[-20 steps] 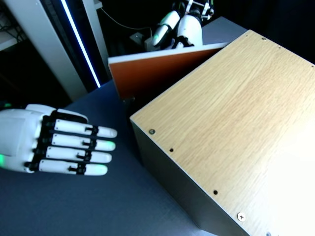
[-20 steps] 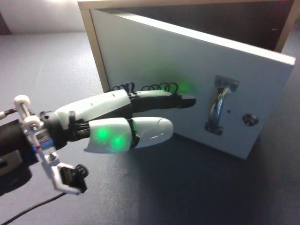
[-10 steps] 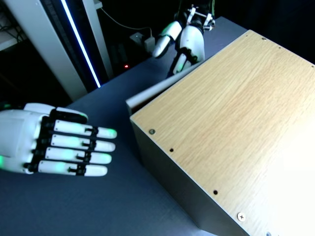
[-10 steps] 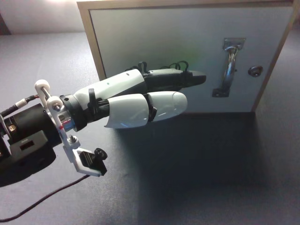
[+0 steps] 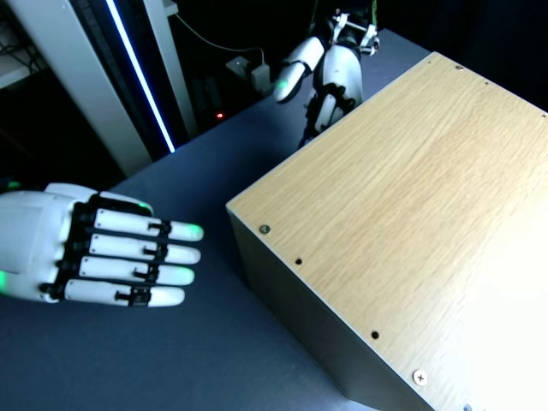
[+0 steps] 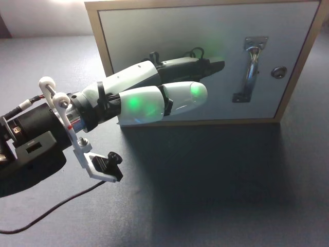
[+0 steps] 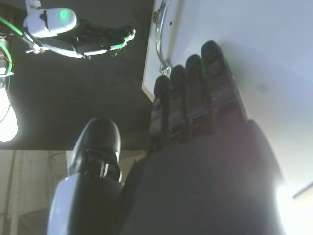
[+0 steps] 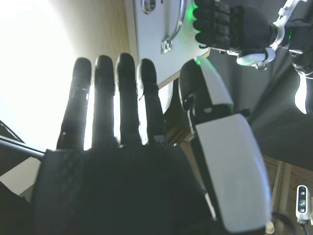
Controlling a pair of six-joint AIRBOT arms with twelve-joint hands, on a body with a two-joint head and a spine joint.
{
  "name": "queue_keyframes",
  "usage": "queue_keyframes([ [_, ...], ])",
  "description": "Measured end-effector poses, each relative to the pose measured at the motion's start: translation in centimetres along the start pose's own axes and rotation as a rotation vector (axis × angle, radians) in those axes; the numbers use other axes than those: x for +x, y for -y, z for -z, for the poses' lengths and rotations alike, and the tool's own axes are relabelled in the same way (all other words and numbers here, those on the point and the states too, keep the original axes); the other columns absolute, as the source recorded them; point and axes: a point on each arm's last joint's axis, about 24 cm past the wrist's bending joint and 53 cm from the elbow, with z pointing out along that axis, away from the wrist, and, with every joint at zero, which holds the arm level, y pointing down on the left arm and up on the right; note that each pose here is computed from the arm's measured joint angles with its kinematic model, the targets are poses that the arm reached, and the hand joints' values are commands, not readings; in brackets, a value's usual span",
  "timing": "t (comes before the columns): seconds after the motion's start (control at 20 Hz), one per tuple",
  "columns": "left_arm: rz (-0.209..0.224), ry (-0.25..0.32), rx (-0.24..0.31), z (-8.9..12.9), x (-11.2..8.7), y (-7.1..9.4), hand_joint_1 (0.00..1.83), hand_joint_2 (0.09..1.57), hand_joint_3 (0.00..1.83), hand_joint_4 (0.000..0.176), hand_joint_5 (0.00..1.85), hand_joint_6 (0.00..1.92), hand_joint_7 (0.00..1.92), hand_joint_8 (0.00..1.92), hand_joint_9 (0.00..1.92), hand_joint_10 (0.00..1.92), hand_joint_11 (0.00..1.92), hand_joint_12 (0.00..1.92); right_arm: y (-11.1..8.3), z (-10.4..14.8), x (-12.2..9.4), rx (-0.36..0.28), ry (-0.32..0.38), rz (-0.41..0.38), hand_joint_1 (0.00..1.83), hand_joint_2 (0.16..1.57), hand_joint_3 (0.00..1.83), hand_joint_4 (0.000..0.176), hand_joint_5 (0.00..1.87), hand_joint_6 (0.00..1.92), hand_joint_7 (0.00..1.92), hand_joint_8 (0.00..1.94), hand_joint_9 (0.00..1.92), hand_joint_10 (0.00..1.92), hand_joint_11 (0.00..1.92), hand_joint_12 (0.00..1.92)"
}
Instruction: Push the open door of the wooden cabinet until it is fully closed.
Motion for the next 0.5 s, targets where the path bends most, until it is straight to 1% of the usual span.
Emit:
queue_keyframes([
  [0.05, 0.009, 0.002, 0.007, 0.1, 0.1, 0.2, 0.03, 1.45, 0.00, 0.000, 0.23, 0.00, 0.21, 0.00, 0.19, 0.00, 0.15, 0.02, 0.0, 0.0, 0.0, 0.000, 0.000, 0.000, 0.76, 1.35, 0.00, 0.000, 0.40, 0.00, 0.39, 0.00, 0.33, 0.00, 0.00, 0.62],
  [0.1, 0.009, 0.002, 0.010, 0.3, 0.1, 0.3, 0.03, 1.45, 0.00, 0.000, 0.23, 0.00, 0.21, 0.00, 0.19, 0.00, 0.15, 0.02, 0.0, 0.0, 0.0, 0.000, 0.000, 0.000, 0.76, 1.35, 0.00, 0.000, 0.40, 0.00, 0.39, 0.00, 0.33, 0.00, 0.00, 0.62],
  [0.15, 0.000, -0.003, 0.014, 0.5, 0.2, 0.4, 0.01, 1.45, 0.00, 0.000, 0.22, 0.00, 0.20, 0.00, 0.17, 0.00, 0.14, 0.01, 0.0, 0.0, 0.0, 0.000, 0.001, 0.000, 0.76, 1.35, 0.00, 0.000, 0.40, 0.00, 0.39, 0.00, 0.32, 0.00, 0.00, 0.59],
  [0.2, 0.004, 0.000, 0.018, 0.5, 0.1, 0.5, 0.00, 1.45, 0.00, 0.000, 0.21, 0.00, 0.19, 0.00, 0.15, 0.00, 0.12, 0.00, 0.0, 0.0, 0.0, 0.001, 0.001, -0.001, 0.73, 1.35, 0.00, 0.000, 0.40, 0.00, 0.39, 0.00, 0.33, 0.00, 0.00, 0.59],
  [0.25, 0.009, 0.000, 0.018, 0.6, 0.2, 0.5, 0.05, 1.44, 0.00, 0.000, 0.21, 0.00, 0.20, 0.00, 0.17, 0.01, 0.16, 0.02, 0.0, 0.0, 0.0, -0.001, 0.000, 0.000, 0.74, 1.35, 0.00, 0.000, 0.41, 0.00, 0.40, 0.00, 0.32, 0.00, 0.00, 0.56],
  [0.3, 0.014, -0.001, 0.025, 0.9, 0.4, 0.8, 0.05, 1.44, 0.00, 0.000, 0.21, 0.00, 0.20, 0.00, 0.17, 0.01, 0.16, 0.02, 0.0, 0.0, 0.0, -0.001, 0.000, 0.000, 0.74, 1.35, 0.00, 0.000, 0.41, 0.00, 0.40, 0.00, 0.32, 0.00, 0.00, 0.56],
  [0.35, 0.012, -0.004, 0.035, 1.4, 0.5, 1.3, 0.04, 1.45, 0.00, 0.000, 0.21, 0.00, 0.21, 0.00, 0.17, 0.00, 0.17, 0.02, 0.0, 0.0, 0.0, -0.001, -0.001, 0.000, 0.73, 1.35, 0.00, 0.000, 0.40, 0.00, 0.40, 0.00, 0.33, 0.00, 0.00, 0.58],
  [0.4, 0.010, -0.009, 0.045, 2.1, 0.8, 1.8, 0.08, 1.44, 0.00, 0.000, 0.27, 0.01, 0.26, 0.01, 0.23, 0.02, 0.22, 0.05, 0.0, 0.0, 0.0, 0.001, 0.001, -0.001, 0.76, 1.34, 0.00, 0.000, 0.40, 0.00, 0.39, 0.00, 0.30, 0.00, 0.00, 0.48],
  [0.45, 0.008, -0.010, 0.053, 3.2, 0.9, 2.2, 0.01, 1.45, 0.00, 0.000, 0.24, 0.00, 0.24, 0.00, 0.21, 0.00, 0.20, 0.05, 0.0, 0.0, -0.1, 0.001, 0.003, -0.001, 0.72, 1.35, 0.00, 0.000, 0.40, 0.00, 0.39, 0.00, 0.31, 0.00, 0.00, 0.50],
  [0.5, 0.004, -0.012, 0.041, 4.1, 1.0, 2.1, 0.06, 1.45, 0.00, 0.000, 0.25, 0.01, 0.29, 0.01, 0.25, 0.01, 0.21, 0.06, 0.0, 0.0, 0.0, 0.000, 0.002, -0.001, 0.68, 1.35, 0.00, 0.000, 0.40, 0.00, 0.39, 0.00, 0.30, 0.00, 0.00, 0.50],
])
